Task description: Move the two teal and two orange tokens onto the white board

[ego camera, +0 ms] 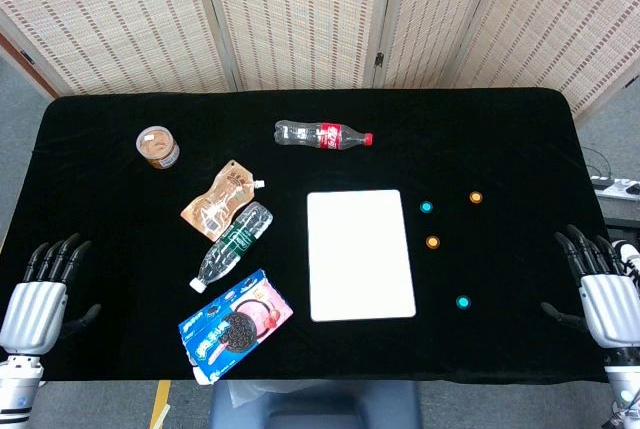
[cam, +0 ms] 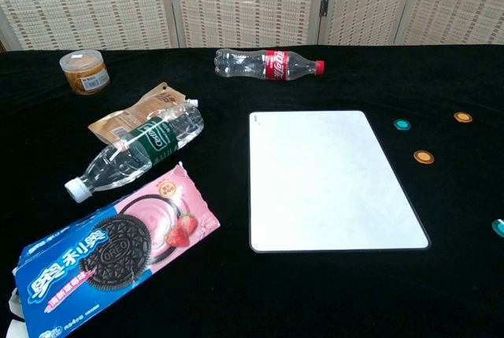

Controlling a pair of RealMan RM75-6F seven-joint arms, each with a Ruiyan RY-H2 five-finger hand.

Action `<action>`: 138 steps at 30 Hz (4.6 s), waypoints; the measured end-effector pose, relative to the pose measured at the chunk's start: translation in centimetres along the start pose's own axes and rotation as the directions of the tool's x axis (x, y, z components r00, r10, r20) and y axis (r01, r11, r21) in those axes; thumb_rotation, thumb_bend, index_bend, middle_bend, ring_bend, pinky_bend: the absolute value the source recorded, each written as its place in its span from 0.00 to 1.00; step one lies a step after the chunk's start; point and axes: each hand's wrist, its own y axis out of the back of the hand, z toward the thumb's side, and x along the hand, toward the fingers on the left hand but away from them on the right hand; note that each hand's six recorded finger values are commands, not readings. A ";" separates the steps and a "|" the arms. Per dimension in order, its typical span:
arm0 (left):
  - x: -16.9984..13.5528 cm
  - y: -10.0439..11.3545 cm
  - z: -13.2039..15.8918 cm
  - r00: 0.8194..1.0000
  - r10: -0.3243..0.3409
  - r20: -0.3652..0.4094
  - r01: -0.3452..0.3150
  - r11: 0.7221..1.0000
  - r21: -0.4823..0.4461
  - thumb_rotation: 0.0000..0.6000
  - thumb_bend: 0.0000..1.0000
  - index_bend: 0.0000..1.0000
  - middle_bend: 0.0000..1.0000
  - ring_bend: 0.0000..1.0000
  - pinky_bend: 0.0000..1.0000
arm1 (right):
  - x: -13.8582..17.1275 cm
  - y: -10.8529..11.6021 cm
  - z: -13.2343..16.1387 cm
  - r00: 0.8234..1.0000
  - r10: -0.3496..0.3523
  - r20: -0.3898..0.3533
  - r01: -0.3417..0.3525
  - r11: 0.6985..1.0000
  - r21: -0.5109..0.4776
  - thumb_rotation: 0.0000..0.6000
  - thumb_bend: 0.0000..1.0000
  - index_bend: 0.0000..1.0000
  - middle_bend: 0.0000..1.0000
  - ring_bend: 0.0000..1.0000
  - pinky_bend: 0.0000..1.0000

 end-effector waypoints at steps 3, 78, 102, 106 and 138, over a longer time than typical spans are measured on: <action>0.0 -0.1 0.0 1.000 -0.001 -0.002 0.001 1.000 0.000 1.00 0.25 0.10 0.05 0.08 0.00 | -0.1 0.0 0.1 1.000 0.003 -0.003 -0.003 1.000 -0.002 1.00 0.02 0.08 0.05 0.10 0.00; -0.9 -1.4 -1.4 0.999 -0.019 -0.034 0.018 1.000 -0.024 1.00 0.25 0.11 0.05 0.06 0.00 | -5.4 -13.9 6.5 0.888 0.407 -0.214 -0.375 0.910 0.175 1.00 0.36 0.52 0.13 0.02 0.00; -1.3 -0.8 -1.9 0.999 -0.007 -0.049 0.006 1.000 -0.020 1.00 0.25 0.11 0.05 0.06 0.00 | -10.3 -13.5 24.0 0.723 0.431 -0.540 -0.384 0.901 0.205 1.00 0.36 0.52 0.13 0.02 0.00; -1.4 -0.8 -2.0 0.999 -0.009 -0.053 0.008 1.000 -0.023 1.00 0.25 0.11 0.05 0.06 0.00 | -10.5 -14.2 26.1 0.701 0.439 -0.562 -0.377 0.897 0.231 1.00 0.36 0.52 0.12 0.02 0.00; -1.2 -1.0 -1.3 0.999 -0.018 -0.040 0.017 1.000 -0.020 1.00 0.25 0.11 0.04 0.06 0.00 | -19.8 -9.3 15.9 0.936 0.282 -0.210 -0.248 0.953 0.176 1.00 0.36 0.34 0.09 0.00 0.00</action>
